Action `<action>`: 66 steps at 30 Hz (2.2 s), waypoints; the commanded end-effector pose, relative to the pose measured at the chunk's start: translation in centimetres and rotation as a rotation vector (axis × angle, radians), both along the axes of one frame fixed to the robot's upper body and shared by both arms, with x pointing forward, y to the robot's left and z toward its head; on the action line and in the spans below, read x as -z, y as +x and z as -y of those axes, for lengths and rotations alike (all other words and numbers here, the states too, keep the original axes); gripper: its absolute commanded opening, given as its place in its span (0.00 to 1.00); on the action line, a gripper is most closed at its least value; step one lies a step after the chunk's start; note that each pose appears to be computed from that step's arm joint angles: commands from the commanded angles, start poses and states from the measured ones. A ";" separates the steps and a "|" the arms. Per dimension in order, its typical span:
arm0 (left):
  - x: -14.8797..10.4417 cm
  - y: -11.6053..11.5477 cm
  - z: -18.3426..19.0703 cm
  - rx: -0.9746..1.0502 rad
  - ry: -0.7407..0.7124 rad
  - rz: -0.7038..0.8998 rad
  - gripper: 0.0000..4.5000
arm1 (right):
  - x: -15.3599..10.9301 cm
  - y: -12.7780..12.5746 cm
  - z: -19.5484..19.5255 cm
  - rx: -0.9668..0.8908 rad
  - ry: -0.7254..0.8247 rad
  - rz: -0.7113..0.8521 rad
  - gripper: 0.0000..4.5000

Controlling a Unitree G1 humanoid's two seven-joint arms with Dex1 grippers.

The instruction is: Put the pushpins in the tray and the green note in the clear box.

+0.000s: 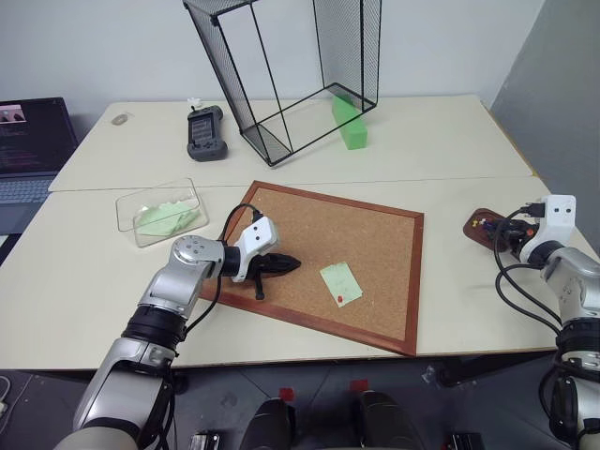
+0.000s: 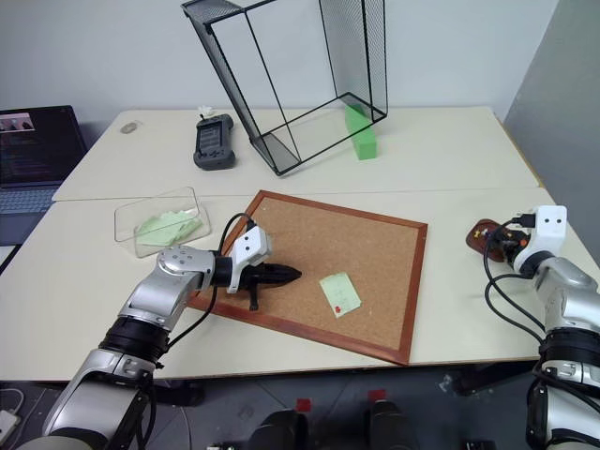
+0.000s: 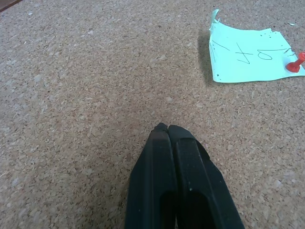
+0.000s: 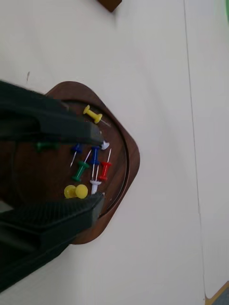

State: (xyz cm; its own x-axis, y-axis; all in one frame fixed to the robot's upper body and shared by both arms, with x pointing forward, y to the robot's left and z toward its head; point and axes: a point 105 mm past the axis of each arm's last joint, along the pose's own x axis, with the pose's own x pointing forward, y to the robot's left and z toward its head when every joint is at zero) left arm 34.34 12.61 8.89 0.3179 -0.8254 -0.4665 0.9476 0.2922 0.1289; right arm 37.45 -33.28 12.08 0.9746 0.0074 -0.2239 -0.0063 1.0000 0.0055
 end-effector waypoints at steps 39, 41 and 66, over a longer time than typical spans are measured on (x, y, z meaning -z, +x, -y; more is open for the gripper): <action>2.1 -0.6 0.0 0.020 0.056 -0.061 0.00 | -2.4 -1.2 -1.0 -0.244 -0.920 0.162 0.57; 2.1 -0.6 0.0 0.020 0.056 -0.062 0.00 | -2.6 -1.2 -1.1 -0.262 -0.988 0.174 0.57; 2.2 -0.8 -0.1 0.023 0.063 -0.064 0.00 | -3.1 -11.8 -22.5 -1.164 -0.088 0.167 0.57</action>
State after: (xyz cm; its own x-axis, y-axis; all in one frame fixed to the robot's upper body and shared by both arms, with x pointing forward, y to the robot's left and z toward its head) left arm 34.36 12.34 8.86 0.3092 -0.8260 -0.4713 0.9509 0.2758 0.1406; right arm 26.31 -11.87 15.22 0.4604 0.8782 -0.1291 -0.8866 0.4476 -0.1169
